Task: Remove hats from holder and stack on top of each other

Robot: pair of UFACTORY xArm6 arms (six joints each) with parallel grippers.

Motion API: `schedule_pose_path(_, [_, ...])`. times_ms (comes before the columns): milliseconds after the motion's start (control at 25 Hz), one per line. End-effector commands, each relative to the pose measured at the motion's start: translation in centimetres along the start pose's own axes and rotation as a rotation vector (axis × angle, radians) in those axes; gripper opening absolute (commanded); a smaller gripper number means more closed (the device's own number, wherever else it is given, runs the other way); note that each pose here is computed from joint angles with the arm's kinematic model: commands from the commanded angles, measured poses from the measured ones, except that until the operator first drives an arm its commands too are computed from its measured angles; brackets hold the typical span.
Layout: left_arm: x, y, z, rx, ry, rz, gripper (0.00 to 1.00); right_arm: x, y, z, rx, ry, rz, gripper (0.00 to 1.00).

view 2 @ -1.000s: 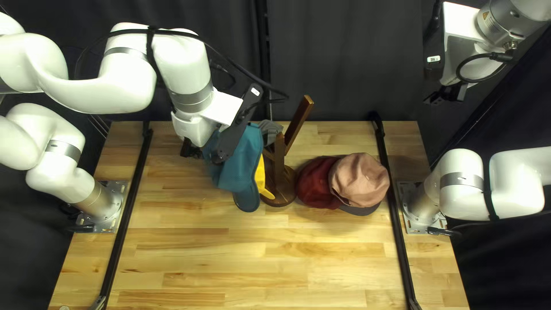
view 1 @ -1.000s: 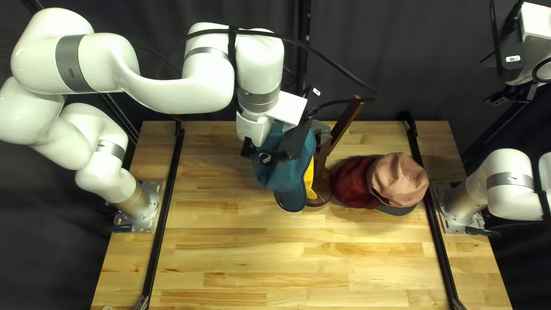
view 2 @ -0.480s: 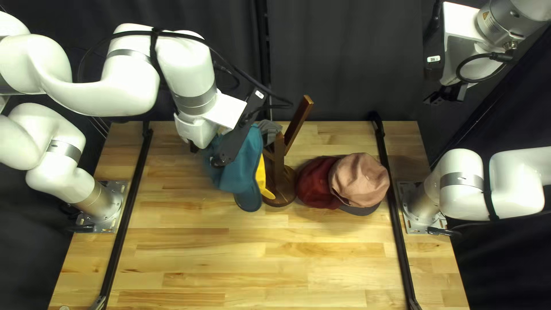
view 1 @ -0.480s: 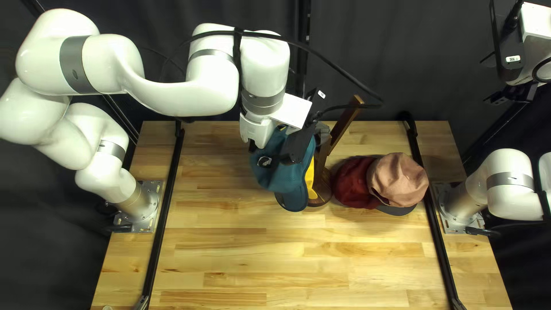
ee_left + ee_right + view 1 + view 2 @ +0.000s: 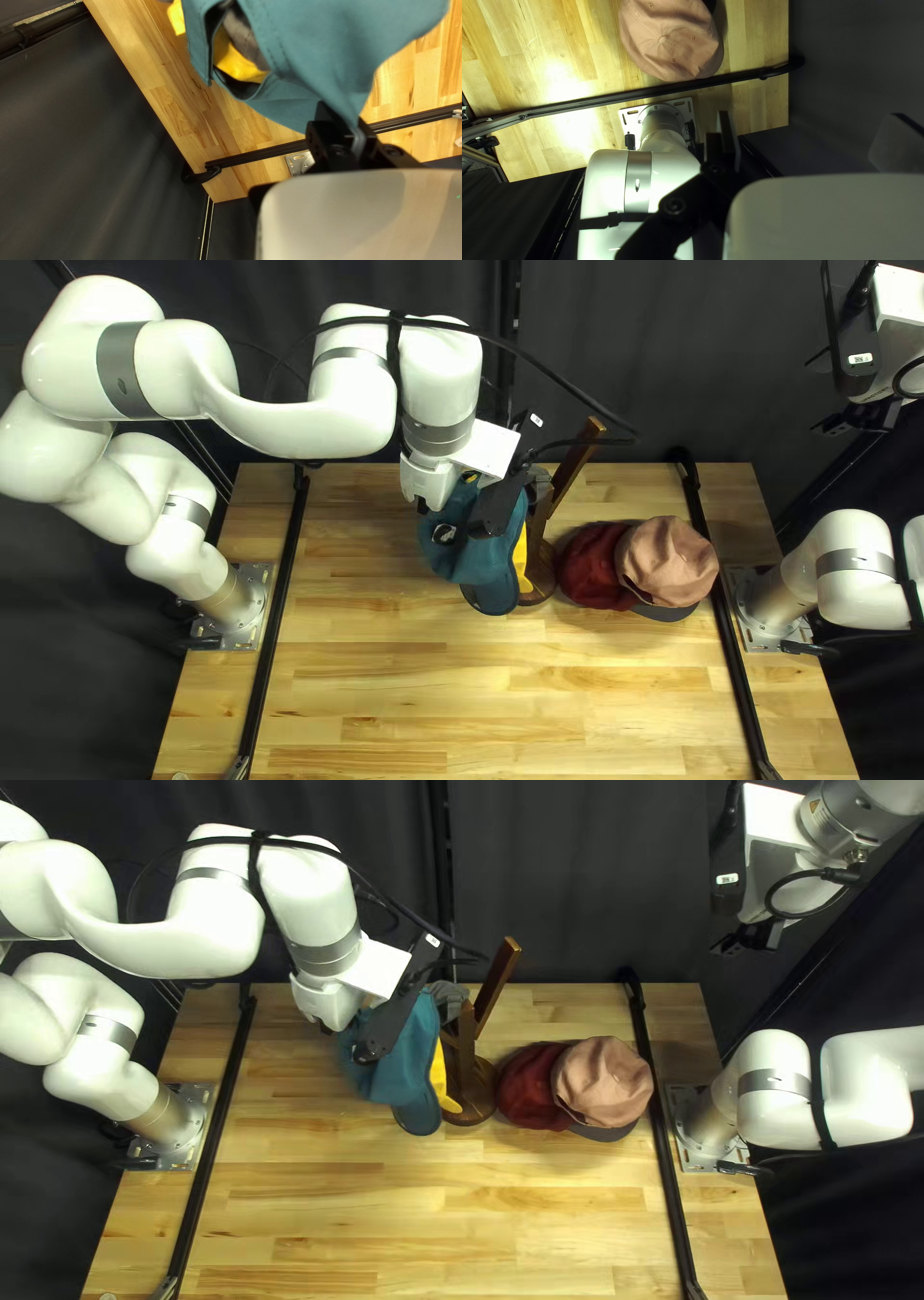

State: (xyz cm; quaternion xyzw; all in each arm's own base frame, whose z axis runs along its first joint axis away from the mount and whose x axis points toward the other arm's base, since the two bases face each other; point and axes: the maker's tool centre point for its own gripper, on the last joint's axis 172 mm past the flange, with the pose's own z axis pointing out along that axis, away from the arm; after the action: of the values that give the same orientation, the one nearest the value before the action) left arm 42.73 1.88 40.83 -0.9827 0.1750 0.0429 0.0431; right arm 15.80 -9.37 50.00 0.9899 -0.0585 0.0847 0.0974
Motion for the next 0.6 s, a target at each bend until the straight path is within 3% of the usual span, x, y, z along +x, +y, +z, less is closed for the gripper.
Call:
schedule_pose_path(40, [-0.8, -0.5, -3.8, 0.002, -0.051, 0.014, 0.00, 0.0, 0.0, 0.0, 0.000, 0.000, 0.000, 1.00])
schedule_pose_path(360, [-4.2, -0.2, -7.3, 0.016, -0.094, 0.003, 0.00, 0.0, 0.0, 0.0, 0.000, 0.000, 0.000, 1.00])
schedule_pose_path(600, [-7.2, 3.0, -6.8, 0.018, -0.101, -0.014, 0.00, 0.0, 0.0, 0.0, 0.000, 0.000, 0.000, 1.00])
